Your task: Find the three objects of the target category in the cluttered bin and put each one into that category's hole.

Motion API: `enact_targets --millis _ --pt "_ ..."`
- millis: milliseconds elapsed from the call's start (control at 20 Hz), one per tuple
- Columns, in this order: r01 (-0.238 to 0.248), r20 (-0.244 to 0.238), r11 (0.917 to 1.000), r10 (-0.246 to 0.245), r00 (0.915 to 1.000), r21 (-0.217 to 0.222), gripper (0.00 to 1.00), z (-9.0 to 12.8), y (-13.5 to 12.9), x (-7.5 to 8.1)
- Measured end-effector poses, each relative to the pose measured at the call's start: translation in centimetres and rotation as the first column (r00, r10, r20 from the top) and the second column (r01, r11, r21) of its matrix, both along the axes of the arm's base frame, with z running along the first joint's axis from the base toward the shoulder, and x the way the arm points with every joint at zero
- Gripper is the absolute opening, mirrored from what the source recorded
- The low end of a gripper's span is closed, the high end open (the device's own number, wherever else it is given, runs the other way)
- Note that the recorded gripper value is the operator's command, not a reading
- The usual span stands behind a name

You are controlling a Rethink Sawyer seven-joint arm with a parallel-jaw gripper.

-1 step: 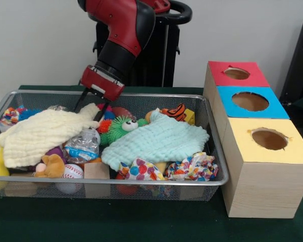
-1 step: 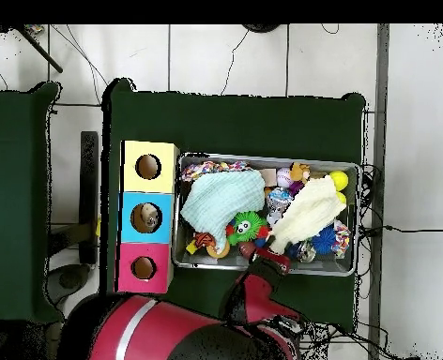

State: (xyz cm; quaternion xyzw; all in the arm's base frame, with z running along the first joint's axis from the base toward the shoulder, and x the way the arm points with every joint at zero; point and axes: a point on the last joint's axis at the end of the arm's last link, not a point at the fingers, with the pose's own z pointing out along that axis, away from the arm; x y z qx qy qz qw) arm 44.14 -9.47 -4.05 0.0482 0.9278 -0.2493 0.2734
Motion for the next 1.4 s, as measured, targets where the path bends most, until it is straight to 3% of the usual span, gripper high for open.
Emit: enact_targets --millis 700,1150,1400 --pt "-0.061 0.0 0.9978 0.061 0.9981 0.025 1.0 0.4 0.9 0.3" --pt "-0.071 0.034 0.9972 0.07 0.997 0.026 1.0 1.6 1.4 1.6" --pt "-0.085 0.07 0.9958 0.082 0.9942 0.034 1.0 3.1 2.3 3.2"
